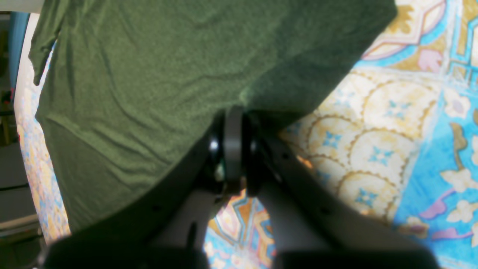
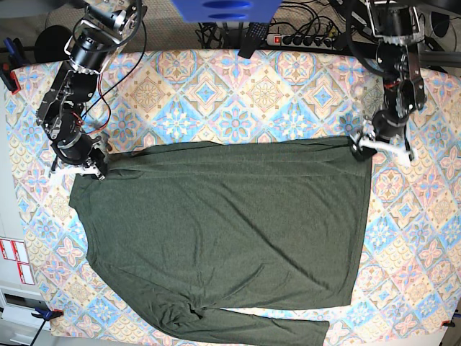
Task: Fold the T-shirt properly
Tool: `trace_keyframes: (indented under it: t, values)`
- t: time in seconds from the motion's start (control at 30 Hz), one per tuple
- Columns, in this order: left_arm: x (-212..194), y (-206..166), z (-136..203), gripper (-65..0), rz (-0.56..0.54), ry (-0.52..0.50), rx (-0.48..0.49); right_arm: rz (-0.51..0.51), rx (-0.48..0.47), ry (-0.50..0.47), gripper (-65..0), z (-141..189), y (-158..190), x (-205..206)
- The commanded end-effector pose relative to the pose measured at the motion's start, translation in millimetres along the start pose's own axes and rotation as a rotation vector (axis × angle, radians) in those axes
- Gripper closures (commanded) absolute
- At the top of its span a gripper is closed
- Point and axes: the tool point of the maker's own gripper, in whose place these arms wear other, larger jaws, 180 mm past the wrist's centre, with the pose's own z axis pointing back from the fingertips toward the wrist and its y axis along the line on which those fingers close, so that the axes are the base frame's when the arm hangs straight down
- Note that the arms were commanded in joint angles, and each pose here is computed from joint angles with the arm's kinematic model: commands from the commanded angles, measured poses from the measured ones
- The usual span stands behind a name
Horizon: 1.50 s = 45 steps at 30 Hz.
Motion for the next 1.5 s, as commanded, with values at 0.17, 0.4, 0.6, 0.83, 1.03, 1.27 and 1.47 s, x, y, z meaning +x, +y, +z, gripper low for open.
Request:
trace_keyframes:
  t: [0.17,0.4,0.6,0.83,1.03,1.27,1.47]
  values:
    - [7.9,-0.6,3.0,-48.9,-0.007,-0.028,-0.009,0.018,0.025,-0.055,0.0,4.0,8.9,20.4]
    - [15.9,-13.9,-8.7,-49.0,0.021,-0.062,-0.028,0.017,0.027,-0.056,0.0,3.2,10.0,21.3]
    - [2.5,-14.0,-27.3,-48.9,0.082,-0.016,-0.018,0.017,0.027,-0.056,0.0,3.2,10.0,21.3]
    - [-8.8,-24.3,-29.9,-48.2,0.065,0.012,-0.037,0.018,0.027,-0.058,0.0,3.7,10.0,21.6]
    - [-10.0,-25.6,-30.2,-13.5,0.066,0.014,-0.040,0.017,0.026,-0.055,0.0,3.3,9.5,20.8]
    - [-17.1,-16.5,-26.7,0.0,0.068,0.042,-0.024,0.019,0.025,-0.057,0.0,4.2,9.2,20.8]
    - [-22.1,-4.0,-9.4,0.0,0.020,0.042,-0.009,0.040,0.034,-0.094,0.0,12.5,14.7,32.3]
